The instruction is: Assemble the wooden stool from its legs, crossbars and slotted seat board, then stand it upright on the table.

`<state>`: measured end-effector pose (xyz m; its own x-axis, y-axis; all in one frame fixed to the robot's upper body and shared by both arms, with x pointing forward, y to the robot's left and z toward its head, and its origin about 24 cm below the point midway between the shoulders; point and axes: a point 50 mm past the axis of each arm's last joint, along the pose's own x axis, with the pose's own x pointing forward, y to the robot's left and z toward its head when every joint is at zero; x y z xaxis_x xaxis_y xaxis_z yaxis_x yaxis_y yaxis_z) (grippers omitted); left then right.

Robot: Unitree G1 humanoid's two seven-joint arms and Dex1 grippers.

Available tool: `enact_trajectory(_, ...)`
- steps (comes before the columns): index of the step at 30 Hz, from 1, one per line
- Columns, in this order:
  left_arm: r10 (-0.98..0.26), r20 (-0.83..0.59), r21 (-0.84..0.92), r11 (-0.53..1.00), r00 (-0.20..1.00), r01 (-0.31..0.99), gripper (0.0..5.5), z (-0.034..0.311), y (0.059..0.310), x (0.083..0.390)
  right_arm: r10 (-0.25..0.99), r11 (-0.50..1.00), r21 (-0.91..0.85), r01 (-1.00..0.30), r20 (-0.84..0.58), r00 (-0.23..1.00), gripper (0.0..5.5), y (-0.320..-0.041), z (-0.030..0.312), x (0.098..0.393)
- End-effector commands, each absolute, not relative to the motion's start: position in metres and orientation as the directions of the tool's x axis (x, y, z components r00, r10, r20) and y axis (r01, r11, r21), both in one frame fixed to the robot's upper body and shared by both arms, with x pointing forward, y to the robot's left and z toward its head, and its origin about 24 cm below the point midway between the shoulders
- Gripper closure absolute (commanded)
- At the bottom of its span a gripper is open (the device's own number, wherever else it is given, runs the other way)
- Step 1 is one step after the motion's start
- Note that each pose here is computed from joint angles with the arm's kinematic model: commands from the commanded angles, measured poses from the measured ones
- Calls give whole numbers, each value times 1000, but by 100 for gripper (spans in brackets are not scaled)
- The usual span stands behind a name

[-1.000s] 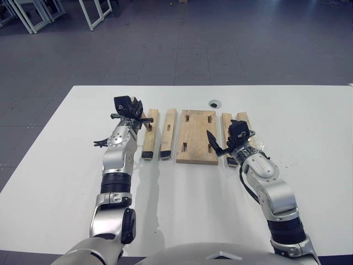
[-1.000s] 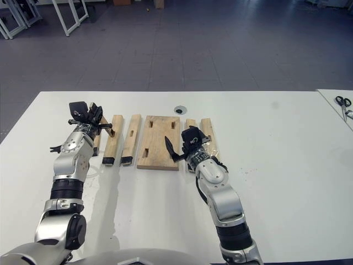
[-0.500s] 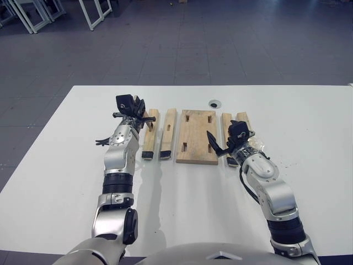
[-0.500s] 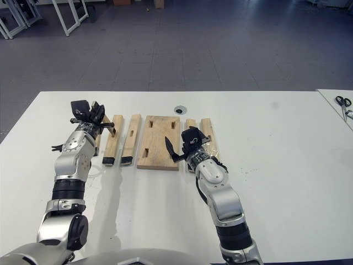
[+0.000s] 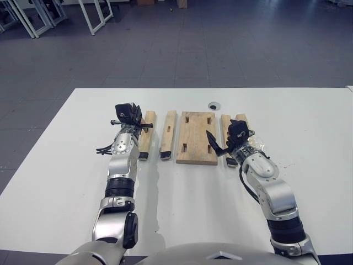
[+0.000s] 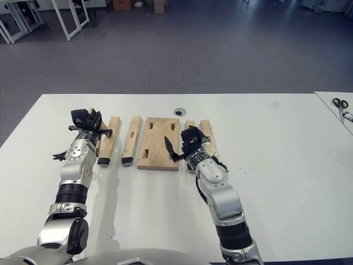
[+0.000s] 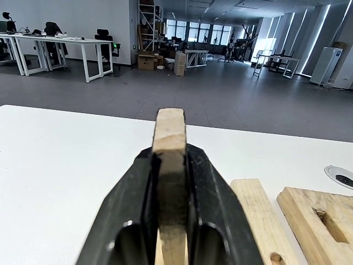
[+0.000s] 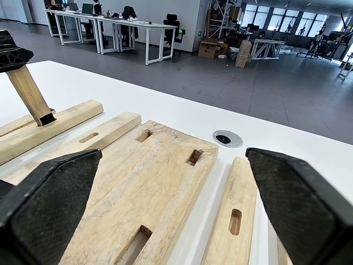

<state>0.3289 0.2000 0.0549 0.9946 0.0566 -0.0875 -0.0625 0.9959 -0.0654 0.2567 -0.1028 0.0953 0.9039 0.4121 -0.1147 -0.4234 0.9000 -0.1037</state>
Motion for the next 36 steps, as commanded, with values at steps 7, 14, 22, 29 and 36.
enact_trajectory(7,148,-804,55,983,575,-176,507,-94,215,229,410,901,-110,-419,-91,907,67,-104,103,258)
enact_trajectory(14,100,-705,-88,970,702,-226,507,-80,205,226,406,903,-114,-415,-89,909,67,-106,105,260)
enact_trajectory(22,93,-348,-115,983,933,-141,507,1,199,227,410,901,-119,-418,-91,908,67,-106,105,259)
enact_trajectory(29,114,-325,-51,989,939,-138,507,30,202,242,409,901,-119,-418,-93,908,67,-106,104,259)
enact_trajectory(36,128,-349,-29,989,928,-147,507,49,198,245,408,901,-117,-417,-92,908,67,-105,103,258)
